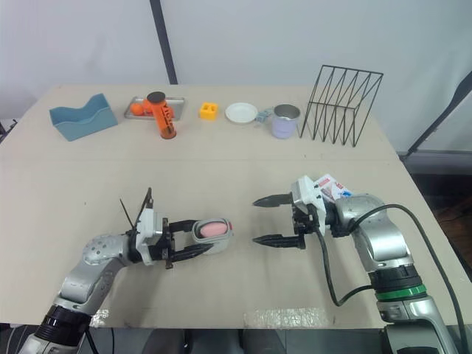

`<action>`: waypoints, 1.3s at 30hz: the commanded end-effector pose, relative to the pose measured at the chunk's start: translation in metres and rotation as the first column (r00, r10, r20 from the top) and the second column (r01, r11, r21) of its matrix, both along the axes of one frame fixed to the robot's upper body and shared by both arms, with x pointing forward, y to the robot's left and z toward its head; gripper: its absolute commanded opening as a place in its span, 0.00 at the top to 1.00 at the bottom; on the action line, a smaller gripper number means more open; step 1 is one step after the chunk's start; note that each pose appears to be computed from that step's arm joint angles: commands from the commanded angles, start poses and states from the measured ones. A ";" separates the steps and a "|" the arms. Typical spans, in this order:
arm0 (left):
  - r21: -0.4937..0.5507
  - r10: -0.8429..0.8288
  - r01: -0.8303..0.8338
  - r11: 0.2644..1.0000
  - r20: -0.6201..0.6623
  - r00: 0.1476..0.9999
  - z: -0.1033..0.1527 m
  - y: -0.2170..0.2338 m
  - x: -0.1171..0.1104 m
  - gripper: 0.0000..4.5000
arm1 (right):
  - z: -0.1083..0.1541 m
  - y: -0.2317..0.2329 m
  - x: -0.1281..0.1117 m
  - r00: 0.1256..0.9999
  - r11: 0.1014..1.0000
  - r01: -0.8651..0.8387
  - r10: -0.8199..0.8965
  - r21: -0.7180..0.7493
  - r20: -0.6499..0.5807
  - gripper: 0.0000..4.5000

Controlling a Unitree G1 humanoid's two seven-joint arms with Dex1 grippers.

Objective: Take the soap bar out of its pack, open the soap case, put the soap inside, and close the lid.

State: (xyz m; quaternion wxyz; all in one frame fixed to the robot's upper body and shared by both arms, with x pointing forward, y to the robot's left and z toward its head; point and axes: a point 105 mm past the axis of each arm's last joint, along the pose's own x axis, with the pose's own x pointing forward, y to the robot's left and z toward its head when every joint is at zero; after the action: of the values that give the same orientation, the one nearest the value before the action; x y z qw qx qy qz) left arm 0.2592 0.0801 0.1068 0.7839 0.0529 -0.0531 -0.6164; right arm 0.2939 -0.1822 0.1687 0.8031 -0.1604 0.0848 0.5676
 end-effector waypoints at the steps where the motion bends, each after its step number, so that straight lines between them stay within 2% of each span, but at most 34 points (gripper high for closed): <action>1: -0.018 0.016 -0.015 1.000 0.052 0.999 0.011 0.003 0.004 0.55 | 0.012 -0.042 -0.001 0.939 0.932 0.340 -0.343 -0.128 -0.007 0.02; 7: -0.024 -0.004 0.005 1.000 0.048 0.999 0.012 0.002 0.004 0.55 | 0.004 -0.047 -0.010 0.859 0.853 0.470 -0.501 -0.229 -0.102 0.02; 19: -0.030 -0.028 0.029 0.999 0.030 0.999 0.012 -0.004 0.003 0.55 | -0.018 -0.041 -0.007 0.738 0.775 0.575 -0.630 -0.263 -0.243 0.02; 39: -0.030 -0.033 0.033 0.999 0.025 0.999 0.012 -0.007 0.000 0.55 | -0.044 -0.043 0.002 0.701 0.742 0.579 -0.665 -0.339 -0.258 0.02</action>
State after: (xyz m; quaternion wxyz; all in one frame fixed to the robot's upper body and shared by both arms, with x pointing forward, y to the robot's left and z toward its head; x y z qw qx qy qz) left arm 0.2638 0.0768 0.1077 0.7821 0.0435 -0.0489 -0.6197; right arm 0.2912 -0.2271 0.1192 0.8883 -0.0985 0.3615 0.2655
